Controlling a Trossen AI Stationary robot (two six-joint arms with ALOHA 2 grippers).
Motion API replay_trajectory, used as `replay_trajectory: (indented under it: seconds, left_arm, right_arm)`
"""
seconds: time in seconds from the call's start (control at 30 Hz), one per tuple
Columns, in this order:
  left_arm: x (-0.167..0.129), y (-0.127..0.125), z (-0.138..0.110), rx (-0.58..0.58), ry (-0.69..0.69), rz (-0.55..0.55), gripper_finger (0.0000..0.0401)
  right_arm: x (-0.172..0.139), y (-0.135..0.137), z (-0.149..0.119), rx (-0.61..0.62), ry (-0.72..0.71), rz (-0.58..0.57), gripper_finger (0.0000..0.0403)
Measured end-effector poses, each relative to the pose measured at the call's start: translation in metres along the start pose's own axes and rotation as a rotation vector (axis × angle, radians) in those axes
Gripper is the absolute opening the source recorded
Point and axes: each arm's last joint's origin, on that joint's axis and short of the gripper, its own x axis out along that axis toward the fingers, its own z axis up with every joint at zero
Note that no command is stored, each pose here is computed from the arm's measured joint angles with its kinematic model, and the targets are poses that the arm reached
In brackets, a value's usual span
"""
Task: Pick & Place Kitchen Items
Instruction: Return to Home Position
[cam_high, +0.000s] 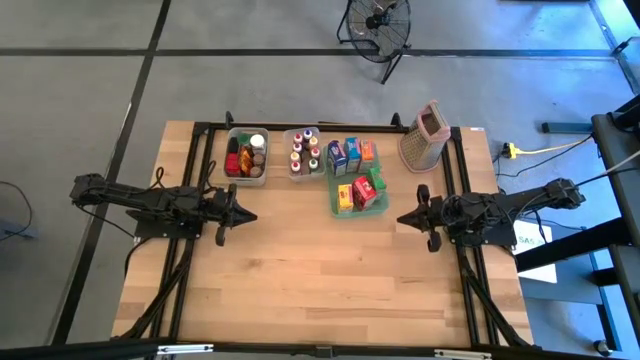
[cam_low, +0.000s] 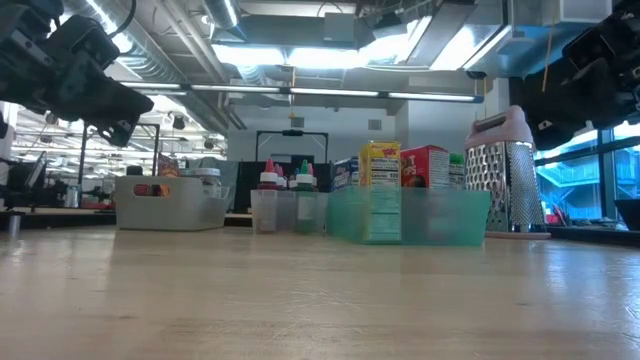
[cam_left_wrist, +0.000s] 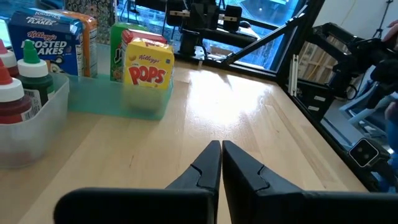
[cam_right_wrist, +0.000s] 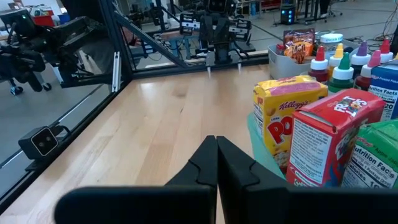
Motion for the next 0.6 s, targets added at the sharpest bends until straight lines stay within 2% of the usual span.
replay_trajectory:
  seconds: [0.6]
  left_arm:
    - [0.0000, 0.0000, 0.0000, 0.000, 0.000, 0.000, 0.0011]
  right_arm:
    - [0.0000, 0.0000, -0.0001, 0.000, 0.000, 0.000, 0.0000]
